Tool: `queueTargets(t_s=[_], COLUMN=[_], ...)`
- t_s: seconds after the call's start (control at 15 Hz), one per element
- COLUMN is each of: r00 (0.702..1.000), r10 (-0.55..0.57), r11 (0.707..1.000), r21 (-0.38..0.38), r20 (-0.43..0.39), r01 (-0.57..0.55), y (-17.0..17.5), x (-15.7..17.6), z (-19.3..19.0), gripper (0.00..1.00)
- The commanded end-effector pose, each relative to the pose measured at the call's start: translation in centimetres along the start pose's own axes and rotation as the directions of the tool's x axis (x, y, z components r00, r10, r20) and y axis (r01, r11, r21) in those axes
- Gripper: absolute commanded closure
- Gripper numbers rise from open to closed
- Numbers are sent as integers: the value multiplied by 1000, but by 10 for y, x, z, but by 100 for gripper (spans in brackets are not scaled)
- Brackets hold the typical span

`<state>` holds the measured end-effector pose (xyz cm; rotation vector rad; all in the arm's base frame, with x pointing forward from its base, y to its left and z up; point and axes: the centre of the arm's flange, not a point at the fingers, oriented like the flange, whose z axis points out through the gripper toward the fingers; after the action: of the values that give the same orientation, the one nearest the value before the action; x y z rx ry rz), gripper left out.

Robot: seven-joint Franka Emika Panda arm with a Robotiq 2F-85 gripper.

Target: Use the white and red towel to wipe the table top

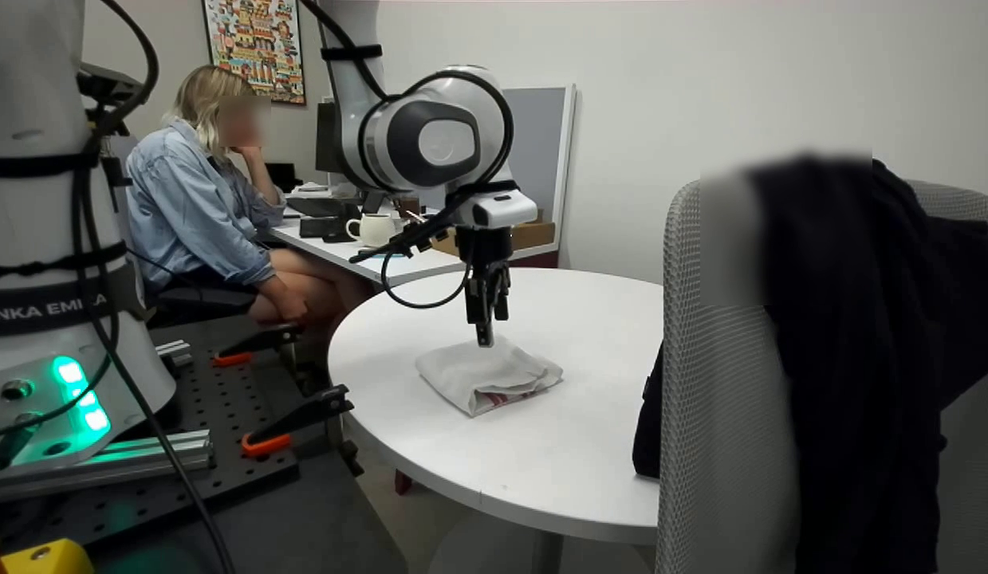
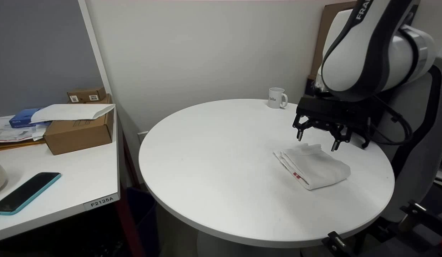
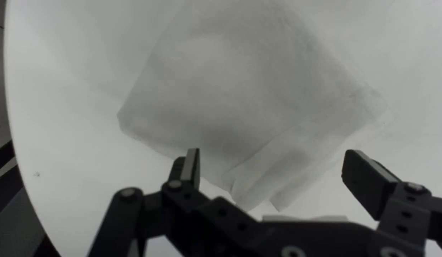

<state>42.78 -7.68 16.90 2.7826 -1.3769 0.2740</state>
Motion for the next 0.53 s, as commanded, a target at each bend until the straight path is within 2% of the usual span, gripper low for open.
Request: queueTargets(t_s=[0.0, 0.13, 0.2, 0.27, 0.47], r00=[1000, 999, 999, 999, 998], r10=[24, 36, 39, 45, 54], r11=[1000, 999, 999, 999, 998], r21=[16, 12, 10, 10, 15], r20=[1, 5, 8, 9, 14], r01=[-24, -36, -39, -45, -55], y=[-14, -15, -16, -16, -17], x=[-4, -9, -11, -11, -11], z=[40, 52, 58, 62, 69], gripper=[0, 0, 6, 26, 49])
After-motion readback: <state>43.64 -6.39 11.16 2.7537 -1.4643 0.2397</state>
